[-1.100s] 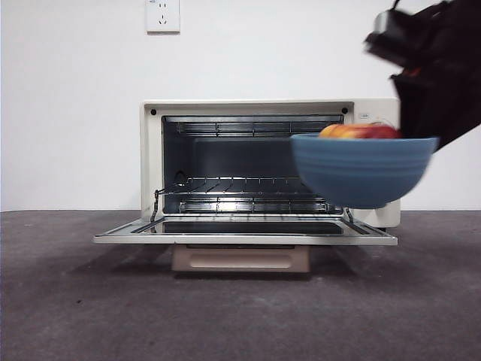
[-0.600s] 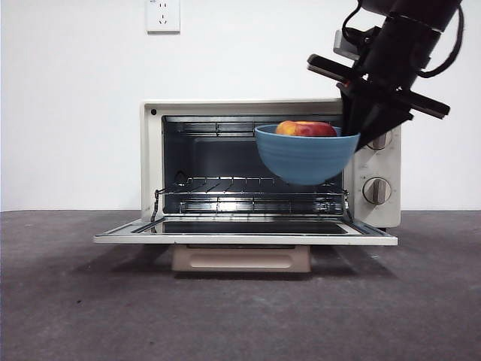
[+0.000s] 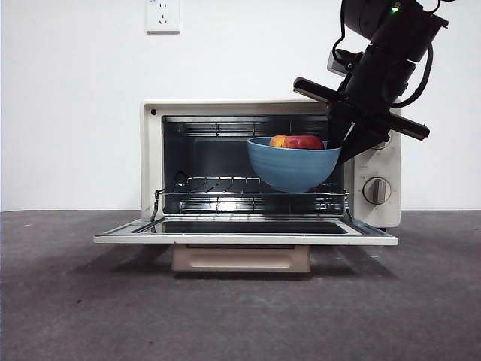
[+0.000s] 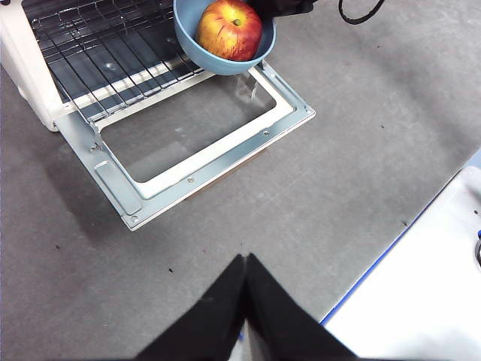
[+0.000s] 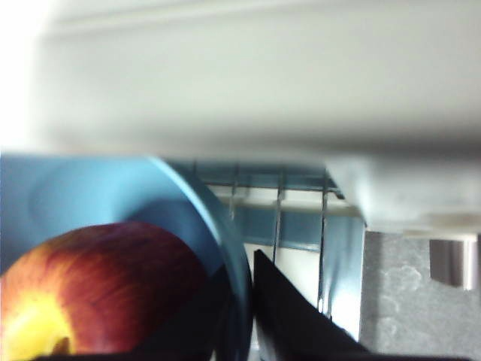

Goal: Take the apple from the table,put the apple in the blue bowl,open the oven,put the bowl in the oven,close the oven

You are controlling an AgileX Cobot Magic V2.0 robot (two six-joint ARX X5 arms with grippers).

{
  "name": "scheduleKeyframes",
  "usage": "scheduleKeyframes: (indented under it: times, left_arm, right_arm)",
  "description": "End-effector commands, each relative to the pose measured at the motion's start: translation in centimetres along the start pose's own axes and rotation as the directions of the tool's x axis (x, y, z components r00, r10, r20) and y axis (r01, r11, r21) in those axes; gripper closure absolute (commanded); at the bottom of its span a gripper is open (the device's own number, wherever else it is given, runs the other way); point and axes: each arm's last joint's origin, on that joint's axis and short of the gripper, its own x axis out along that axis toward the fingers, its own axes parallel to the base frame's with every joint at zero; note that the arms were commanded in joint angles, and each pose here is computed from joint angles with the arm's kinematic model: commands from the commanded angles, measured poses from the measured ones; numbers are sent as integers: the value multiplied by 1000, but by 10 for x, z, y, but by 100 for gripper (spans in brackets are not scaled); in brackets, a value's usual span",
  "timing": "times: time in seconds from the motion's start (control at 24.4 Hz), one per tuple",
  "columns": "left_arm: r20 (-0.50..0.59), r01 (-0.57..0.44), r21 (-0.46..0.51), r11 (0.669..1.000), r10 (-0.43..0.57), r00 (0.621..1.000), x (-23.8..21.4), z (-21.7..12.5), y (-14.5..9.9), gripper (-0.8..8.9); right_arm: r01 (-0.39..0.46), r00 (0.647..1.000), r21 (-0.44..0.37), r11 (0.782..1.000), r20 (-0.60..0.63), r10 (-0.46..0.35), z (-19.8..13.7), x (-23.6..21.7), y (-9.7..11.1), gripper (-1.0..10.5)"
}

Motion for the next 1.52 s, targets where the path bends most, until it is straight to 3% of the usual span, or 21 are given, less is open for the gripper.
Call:
scheduleKeyframes:
  times: [0.04, 0.33, 0.49, 0.74, 1.07, 1.19, 1.52]
  left_arm:
    - [15, 0, 12, 1000, 0, 1000, -1, 3, -1, 806]
    - [17, 0, 13, 1000, 0, 1000, -1, 4, -1, 806]
    - [18, 0, 13, 1000, 0, 1000, -1, 4, -1, 806]
    - [18, 0, 13, 1000, 0, 1000, -1, 4, -1, 806]
    - [21, 0, 14, 1000, 0, 1000, -1, 4, -1, 806]
    - [21, 0, 13, 1000, 0, 1000, -1, 4, -1, 806]
    - [19, 0, 13, 1000, 0, 1000, -1, 4, -1, 807]
  right_arm:
    - [16, 1000, 32, 999, 24, -16, 5, 6, 0, 945]
    - [20, 999, 46, 999, 46, -23, 7, 11, -1, 943]
    - [14, 998, 47, 999, 62, -17, 8, 11, 0, 774]
    - [-12, 995, 27, 1000, 102, 9, 9, 12, 9, 718]
    - [-26, 995, 24, 999, 94, 24, 8, 12, 10, 748]
    - [-26, 995, 24, 999, 101, 24, 9, 12, 10, 937]
    - [-28, 989, 70, 997, 145, 18, 11, 12, 13, 943]
